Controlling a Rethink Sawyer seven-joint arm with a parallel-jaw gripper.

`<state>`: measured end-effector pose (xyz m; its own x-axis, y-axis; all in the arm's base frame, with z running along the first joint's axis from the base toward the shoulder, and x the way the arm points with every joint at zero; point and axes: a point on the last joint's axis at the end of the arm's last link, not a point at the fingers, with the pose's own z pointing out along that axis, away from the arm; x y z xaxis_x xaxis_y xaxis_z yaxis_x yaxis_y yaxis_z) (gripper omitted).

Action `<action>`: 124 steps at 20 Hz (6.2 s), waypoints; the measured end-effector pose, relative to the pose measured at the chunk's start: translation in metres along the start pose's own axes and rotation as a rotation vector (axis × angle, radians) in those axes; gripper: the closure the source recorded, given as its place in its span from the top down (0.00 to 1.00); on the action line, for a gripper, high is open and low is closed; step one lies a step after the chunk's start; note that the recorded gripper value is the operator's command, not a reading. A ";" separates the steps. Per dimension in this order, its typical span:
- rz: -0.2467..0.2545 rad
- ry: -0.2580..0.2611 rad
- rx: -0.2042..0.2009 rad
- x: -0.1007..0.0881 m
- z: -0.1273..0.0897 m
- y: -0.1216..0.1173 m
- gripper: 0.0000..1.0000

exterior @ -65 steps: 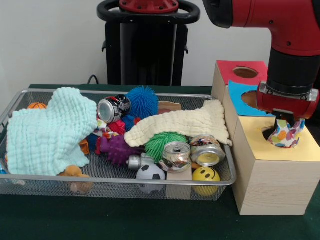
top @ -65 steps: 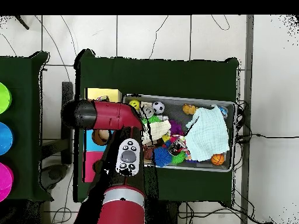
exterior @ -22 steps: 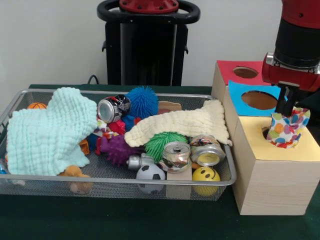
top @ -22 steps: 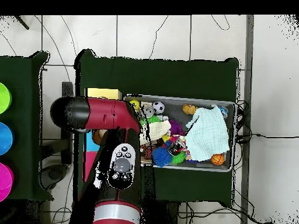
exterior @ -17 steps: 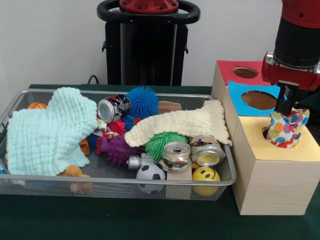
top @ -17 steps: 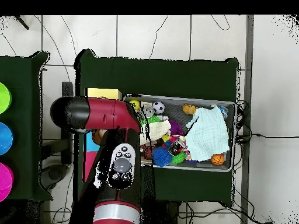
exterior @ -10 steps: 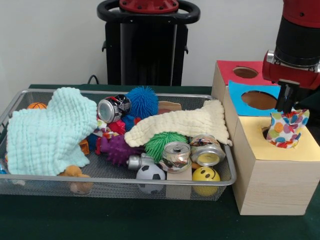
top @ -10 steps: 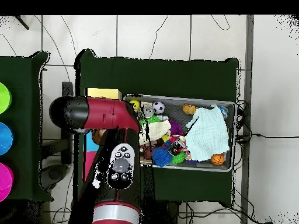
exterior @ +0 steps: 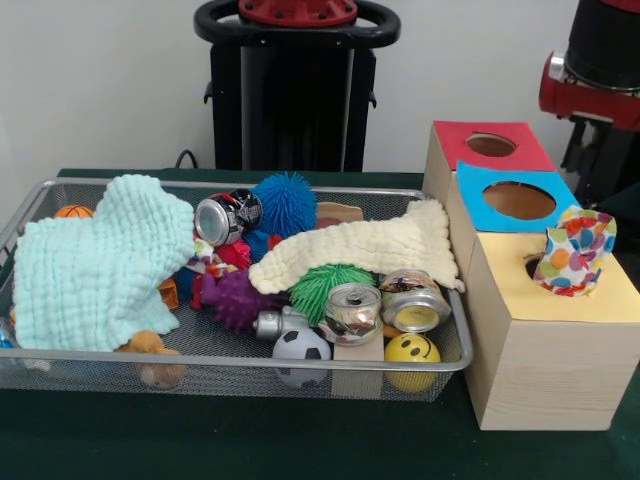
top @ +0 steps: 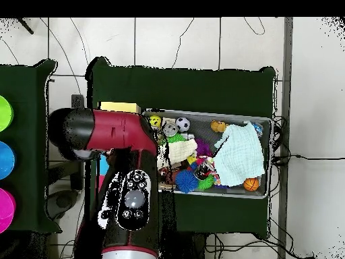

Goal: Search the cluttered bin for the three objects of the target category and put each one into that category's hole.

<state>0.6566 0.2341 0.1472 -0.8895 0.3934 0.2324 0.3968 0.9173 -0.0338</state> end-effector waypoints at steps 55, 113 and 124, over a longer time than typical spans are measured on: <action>0.013 -0.349 -0.038 -0.083 0.034 -0.001 0.00; -0.005 -0.309 0.017 -0.060 0.018 -0.008 0.00; 0.015 -0.301 0.011 -0.060 -0.035 -0.022 0.00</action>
<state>0.7088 0.1886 0.1680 -0.9113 0.4064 -0.0664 0.4097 0.9110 -0.0464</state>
